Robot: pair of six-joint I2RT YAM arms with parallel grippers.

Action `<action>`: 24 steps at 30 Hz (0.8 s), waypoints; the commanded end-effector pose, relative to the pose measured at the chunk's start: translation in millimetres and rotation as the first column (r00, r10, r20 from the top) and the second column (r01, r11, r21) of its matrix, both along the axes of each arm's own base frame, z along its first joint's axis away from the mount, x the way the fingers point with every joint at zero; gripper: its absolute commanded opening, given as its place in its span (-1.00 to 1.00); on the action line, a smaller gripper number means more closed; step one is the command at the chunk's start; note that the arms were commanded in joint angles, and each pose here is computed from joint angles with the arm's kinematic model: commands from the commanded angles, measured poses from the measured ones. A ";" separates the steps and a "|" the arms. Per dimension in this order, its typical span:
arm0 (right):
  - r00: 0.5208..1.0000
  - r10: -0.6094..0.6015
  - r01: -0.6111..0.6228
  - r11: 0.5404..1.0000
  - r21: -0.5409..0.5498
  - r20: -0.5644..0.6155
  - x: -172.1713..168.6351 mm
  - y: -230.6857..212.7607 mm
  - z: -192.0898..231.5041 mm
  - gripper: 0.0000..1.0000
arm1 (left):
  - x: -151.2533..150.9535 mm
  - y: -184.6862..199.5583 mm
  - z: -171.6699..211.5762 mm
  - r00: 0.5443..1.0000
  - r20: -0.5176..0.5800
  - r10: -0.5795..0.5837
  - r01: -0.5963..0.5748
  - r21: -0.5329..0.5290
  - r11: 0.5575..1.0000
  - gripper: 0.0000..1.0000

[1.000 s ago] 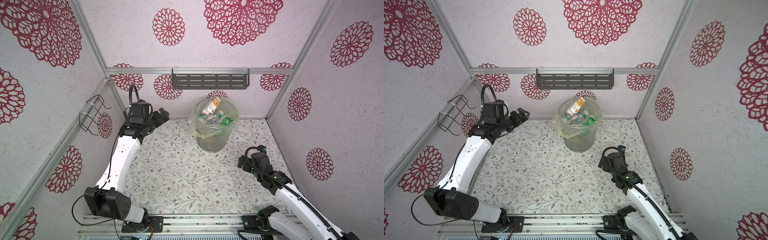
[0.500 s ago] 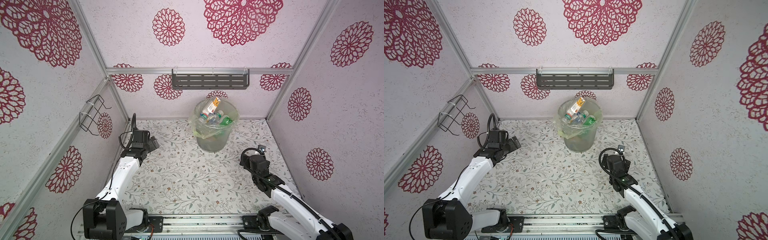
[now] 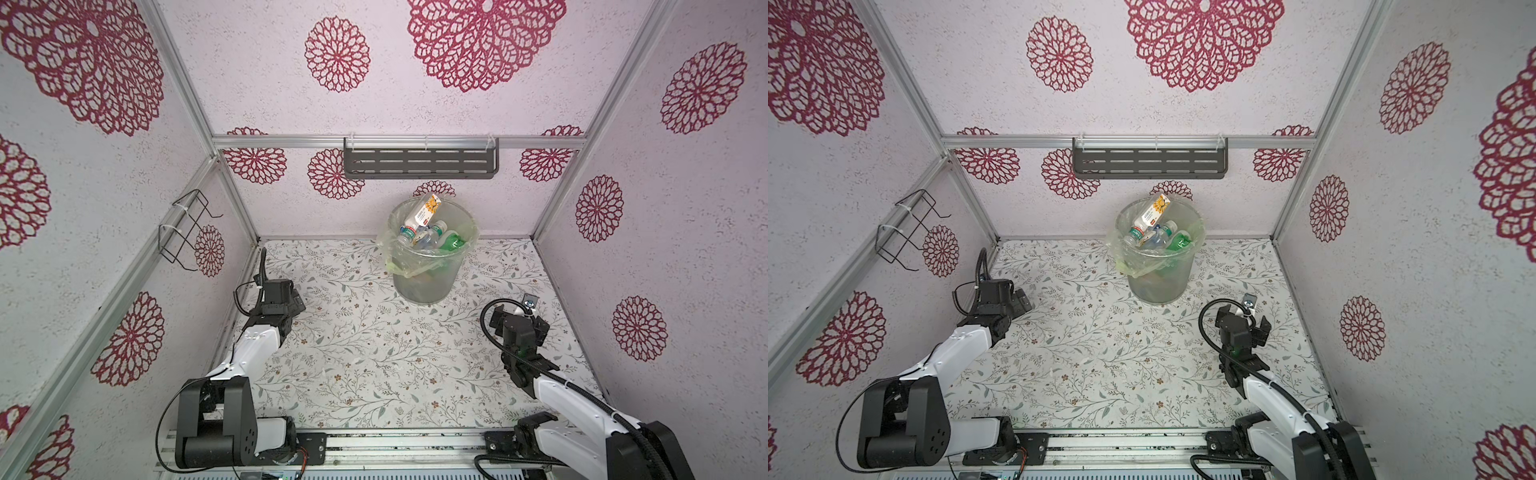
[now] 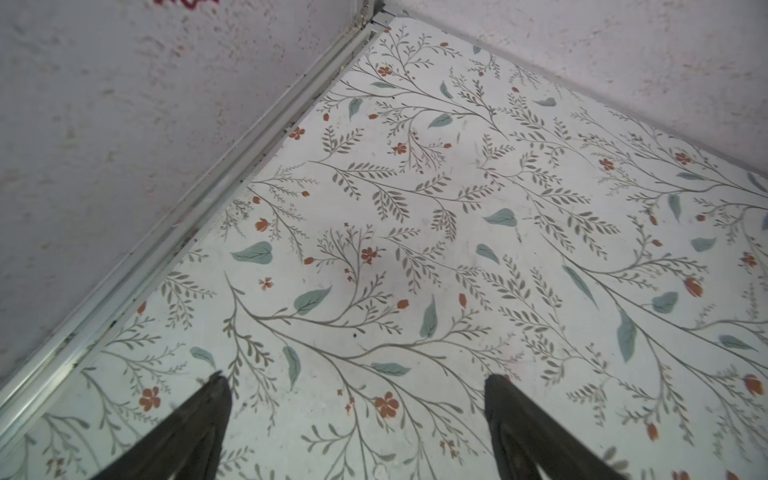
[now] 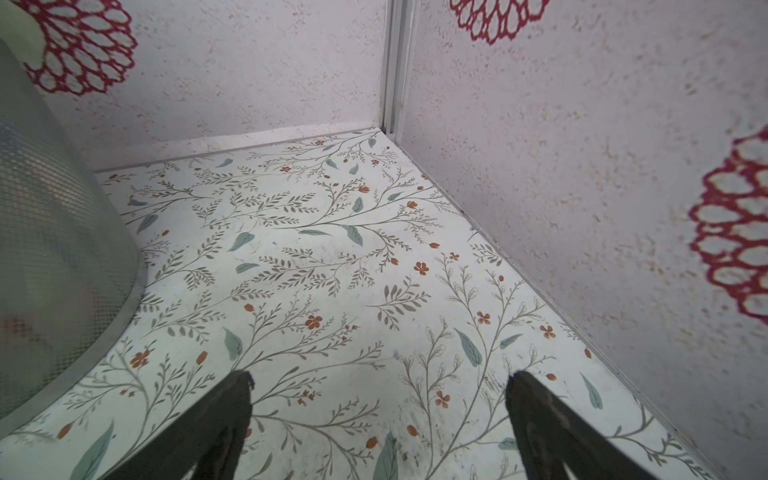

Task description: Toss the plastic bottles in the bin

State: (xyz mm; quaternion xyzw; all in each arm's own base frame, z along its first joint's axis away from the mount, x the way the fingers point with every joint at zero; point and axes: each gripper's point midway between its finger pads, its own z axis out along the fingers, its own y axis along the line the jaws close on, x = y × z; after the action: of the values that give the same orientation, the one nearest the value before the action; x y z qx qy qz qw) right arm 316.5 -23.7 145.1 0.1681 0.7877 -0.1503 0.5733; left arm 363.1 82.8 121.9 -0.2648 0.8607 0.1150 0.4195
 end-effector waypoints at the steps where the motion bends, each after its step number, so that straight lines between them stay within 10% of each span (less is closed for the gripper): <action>1: 0.991 -0.052 0.053 0.999 -0.008 0.120 6.8 -13.0 21.7 0.98 | 13.3 22.8 26.5 0.992 0.117 0.041 -0.056 0.127 0.990 0.95; 15: 0.957 -0.124 0.139 0.990 -0.037 0.264 0.3 -44.4 5.7 0.98 | 2.3 18.9 15.9 0.856 0.502 -0.124 -0.030 0.288 0.957 0.94; 24: 0.966 0.020 -0.010 0.999 -0.041 0.257 17.4 -32.6 -5.4 0.98 | 37.6 -0.3 0.7 0.902 0.343 -0.261 0.174 0.264 0.949 0.95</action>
State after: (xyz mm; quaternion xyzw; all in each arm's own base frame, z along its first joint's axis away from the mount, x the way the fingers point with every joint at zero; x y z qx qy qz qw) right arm 319.5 -66.7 113.8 0.1902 0.7297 -0.1756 0.6329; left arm 389.2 91.1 117.7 -0.1764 0.7566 0.1246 0.6172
